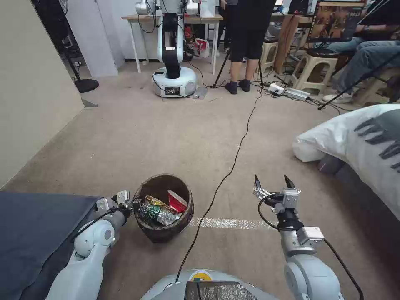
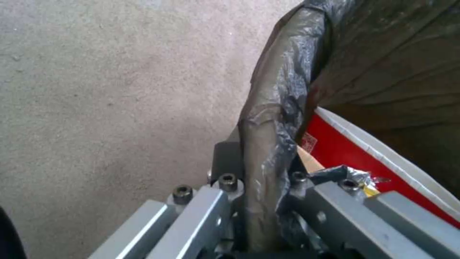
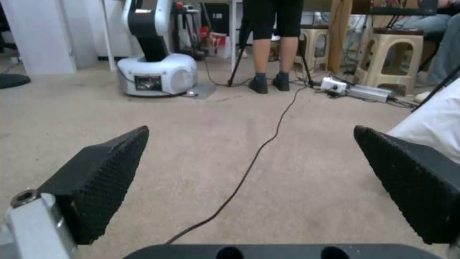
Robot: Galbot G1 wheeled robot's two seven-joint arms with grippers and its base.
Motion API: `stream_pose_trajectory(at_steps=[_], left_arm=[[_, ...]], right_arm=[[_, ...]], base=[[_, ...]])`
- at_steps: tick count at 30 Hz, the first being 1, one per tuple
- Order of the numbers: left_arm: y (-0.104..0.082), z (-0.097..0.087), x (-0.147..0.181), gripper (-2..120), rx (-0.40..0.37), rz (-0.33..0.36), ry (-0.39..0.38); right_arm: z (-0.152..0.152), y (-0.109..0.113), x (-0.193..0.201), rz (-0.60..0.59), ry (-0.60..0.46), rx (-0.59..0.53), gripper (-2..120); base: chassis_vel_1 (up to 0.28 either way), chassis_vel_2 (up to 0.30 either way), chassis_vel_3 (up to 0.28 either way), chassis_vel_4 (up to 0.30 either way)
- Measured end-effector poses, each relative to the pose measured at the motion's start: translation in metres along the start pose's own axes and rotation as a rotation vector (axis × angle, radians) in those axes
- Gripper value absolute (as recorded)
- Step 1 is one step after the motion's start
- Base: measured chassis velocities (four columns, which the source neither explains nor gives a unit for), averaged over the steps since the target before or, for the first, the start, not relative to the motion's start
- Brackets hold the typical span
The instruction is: Pick up the trash bin, then pick up the garbage from the floor and place it into the trash bin.
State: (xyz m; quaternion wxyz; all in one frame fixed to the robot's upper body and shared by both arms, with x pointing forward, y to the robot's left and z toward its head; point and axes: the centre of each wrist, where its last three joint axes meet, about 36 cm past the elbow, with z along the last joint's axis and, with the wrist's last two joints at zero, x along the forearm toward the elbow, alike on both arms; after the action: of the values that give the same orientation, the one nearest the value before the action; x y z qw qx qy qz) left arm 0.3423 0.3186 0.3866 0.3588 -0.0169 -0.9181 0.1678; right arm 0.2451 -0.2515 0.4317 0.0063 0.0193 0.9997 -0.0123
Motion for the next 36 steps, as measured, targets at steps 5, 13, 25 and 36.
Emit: stream_pose_trajectory(at_steps=[5, 13, 25, 36], left_arm=[[0.0, 0.001, -0.001, 2, 0.001, 0.001, 0.004], [0.002, 0.002, -0.002, 2, 0.0, 0.002, 0.007], [0.0, 0.0, 0.0, 30, -0.02, -0.013, -0.003], [-0.008, -0.008, 0.008, 73, -0.085, -0.023, -0.033]], right_arm=[[-0.001, 0.0, 0.0, -0.001, -0.001, 0.0, 100], [-0.001, 0.001, 0.0, -0.001, -0.002, -0.001, 100], [0.0, 0.001, 0.0, -0.005, -0.001, -0.002, 100], [0.001, 0.002, -0.002, -0.011, 0.001, -0.004, 100]], base=[[0.0, 0.0, 0.0, 0.0], [0.0, 0.0, 0.0, 0.0], [0.0, 0.0, 0.0, 0.0], [0.0, 0.0, 0.0, 0.0]])
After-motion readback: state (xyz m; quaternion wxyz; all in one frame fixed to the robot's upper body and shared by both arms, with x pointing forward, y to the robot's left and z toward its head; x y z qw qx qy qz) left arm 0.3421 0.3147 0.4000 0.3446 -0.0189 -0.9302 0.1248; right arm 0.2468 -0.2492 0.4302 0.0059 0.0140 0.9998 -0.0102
